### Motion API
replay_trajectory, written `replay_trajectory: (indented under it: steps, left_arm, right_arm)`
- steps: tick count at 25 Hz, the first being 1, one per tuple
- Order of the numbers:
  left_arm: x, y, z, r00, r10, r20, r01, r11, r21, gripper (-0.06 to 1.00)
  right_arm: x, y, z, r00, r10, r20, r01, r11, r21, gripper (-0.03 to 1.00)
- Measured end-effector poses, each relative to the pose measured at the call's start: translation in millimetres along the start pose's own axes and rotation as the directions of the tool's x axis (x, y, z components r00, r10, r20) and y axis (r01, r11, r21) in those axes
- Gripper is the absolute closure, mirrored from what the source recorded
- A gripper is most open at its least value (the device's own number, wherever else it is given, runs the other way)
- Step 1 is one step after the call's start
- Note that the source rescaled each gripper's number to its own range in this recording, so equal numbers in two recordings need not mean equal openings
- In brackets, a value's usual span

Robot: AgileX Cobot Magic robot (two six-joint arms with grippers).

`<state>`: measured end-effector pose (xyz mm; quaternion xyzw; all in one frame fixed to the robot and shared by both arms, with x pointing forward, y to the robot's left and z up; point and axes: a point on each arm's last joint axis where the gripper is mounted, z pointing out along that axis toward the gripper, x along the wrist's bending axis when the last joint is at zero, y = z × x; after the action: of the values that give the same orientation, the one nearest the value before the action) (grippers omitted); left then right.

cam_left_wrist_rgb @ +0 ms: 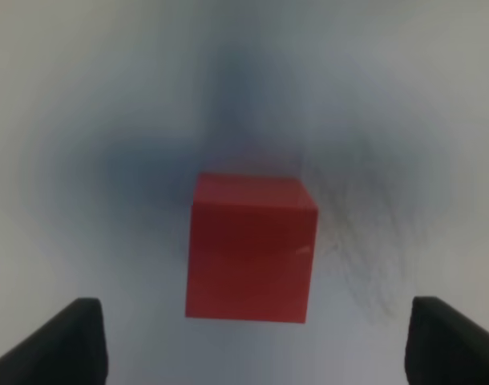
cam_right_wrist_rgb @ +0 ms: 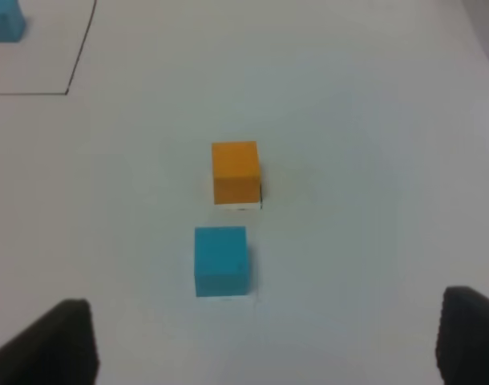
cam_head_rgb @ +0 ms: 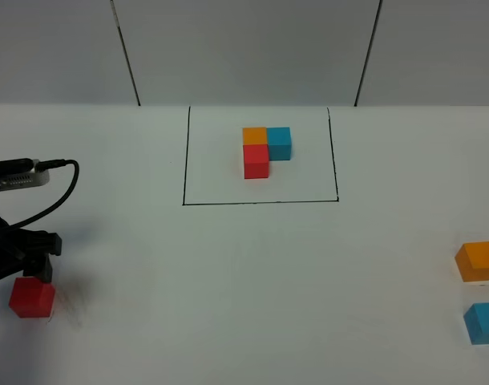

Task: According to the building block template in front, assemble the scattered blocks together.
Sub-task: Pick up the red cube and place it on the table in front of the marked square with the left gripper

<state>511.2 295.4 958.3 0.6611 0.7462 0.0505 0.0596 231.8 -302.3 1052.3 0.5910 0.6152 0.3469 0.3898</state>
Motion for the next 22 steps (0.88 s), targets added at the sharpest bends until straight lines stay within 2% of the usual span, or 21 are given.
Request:
replay_trajectory:
  steps: [4, 11, 22]
  left_arm:
    - [0.0, 3.3, 6.0, 1.000, 0.006, -0.003, -0.006, 1.000, -0.013, 0.29]
    - [-0.2, 4.8, 25.5, 1.000, 0.007, -0.011, -0.006, 0.999, 0.039, 0.29]
    - [-0.8, 9.3, 47.5, 1.000, 0.007, -0.012, -0.007, 0.999, 0.048, 0.29]
  right_arm:
    - [0.0, 0.0, 0.0, 1.000, 0.000, 0.000, 0.000, 1.000, 0.000, 0.24]
    - [0.0, 0.0, 0.0, 1.000, 0.000, 0.000, 0.000, 1.000, 0.000, 0.24]
    - [0.0, 0.0, 0.0, 1.000, 0.000, 0.000, 0.000, 1.000, 0.000, 0.24]
